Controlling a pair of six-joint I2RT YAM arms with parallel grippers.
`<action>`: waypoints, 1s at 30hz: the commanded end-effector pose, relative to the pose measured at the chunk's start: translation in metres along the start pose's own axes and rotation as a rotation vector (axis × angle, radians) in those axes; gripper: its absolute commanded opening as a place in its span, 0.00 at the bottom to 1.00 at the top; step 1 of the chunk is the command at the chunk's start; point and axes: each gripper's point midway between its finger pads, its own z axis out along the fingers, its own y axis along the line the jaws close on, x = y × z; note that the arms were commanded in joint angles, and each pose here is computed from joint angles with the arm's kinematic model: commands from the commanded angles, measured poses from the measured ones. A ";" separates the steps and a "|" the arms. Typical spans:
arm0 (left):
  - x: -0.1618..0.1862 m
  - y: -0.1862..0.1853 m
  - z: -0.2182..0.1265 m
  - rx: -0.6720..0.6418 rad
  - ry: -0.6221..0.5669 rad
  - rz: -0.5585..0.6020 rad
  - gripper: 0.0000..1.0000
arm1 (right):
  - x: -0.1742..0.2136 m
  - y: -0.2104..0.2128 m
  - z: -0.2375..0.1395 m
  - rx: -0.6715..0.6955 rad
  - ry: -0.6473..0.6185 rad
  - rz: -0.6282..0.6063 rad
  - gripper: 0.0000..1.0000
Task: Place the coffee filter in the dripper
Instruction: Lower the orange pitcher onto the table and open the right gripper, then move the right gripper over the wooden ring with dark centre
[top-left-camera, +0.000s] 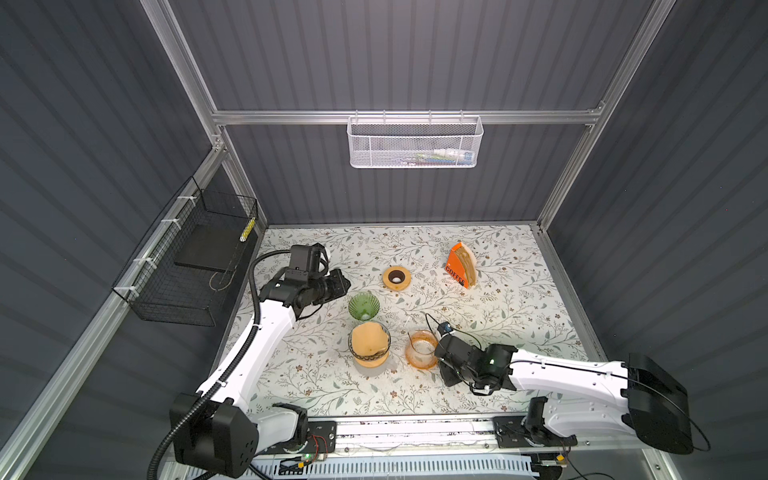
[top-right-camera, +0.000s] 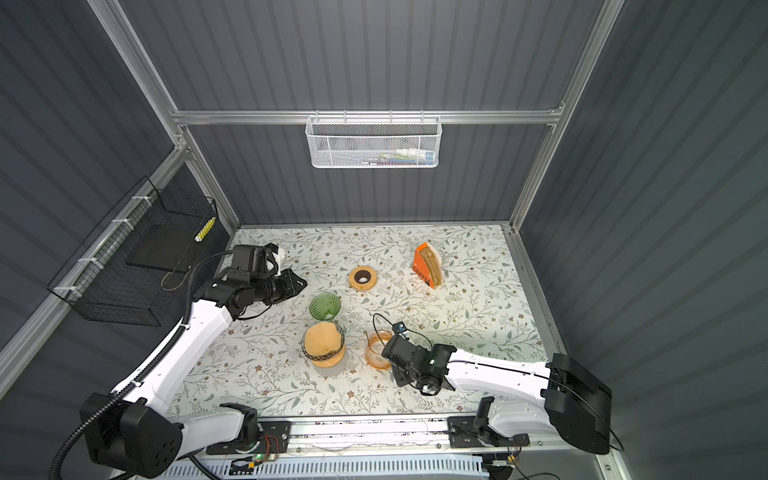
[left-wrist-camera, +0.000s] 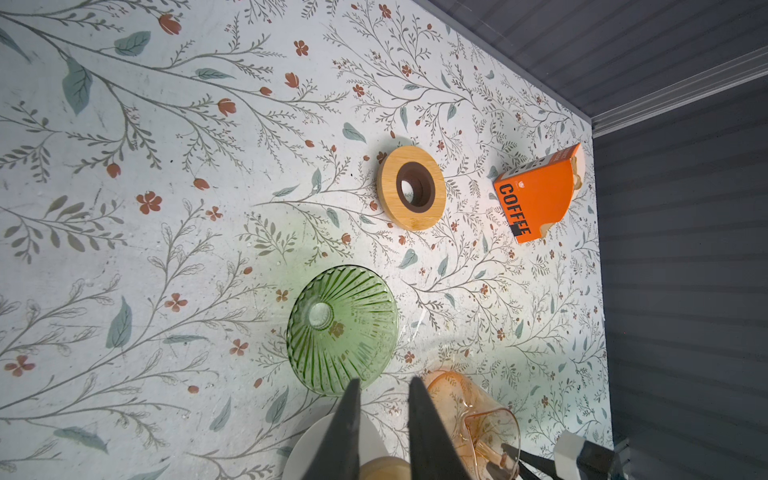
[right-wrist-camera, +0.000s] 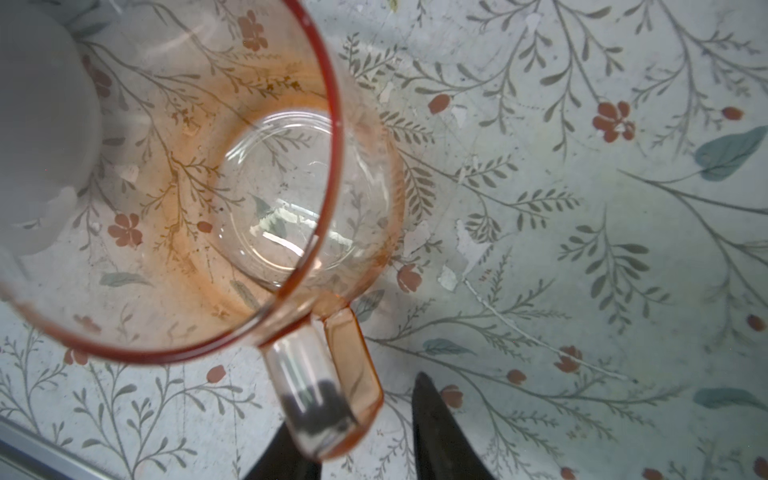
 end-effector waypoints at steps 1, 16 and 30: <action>0.007 -0.002 0.002 0.006 0.032 0.033 0.23 | -0.007 0.000 -0.002 -0.021 0.017 0.027 0.36; 0.002 -0.004 0.004 0.008 0.029 0.045 0.23 | -0.018 -0.015 -0.009 0.020 0.083 0.071 0.38; -0.032 -0.021 0.038 0.056 0.034 0.085 0.24 | -0.085 -0.028 -0.112 -0.034 -0.136 0.178 0.43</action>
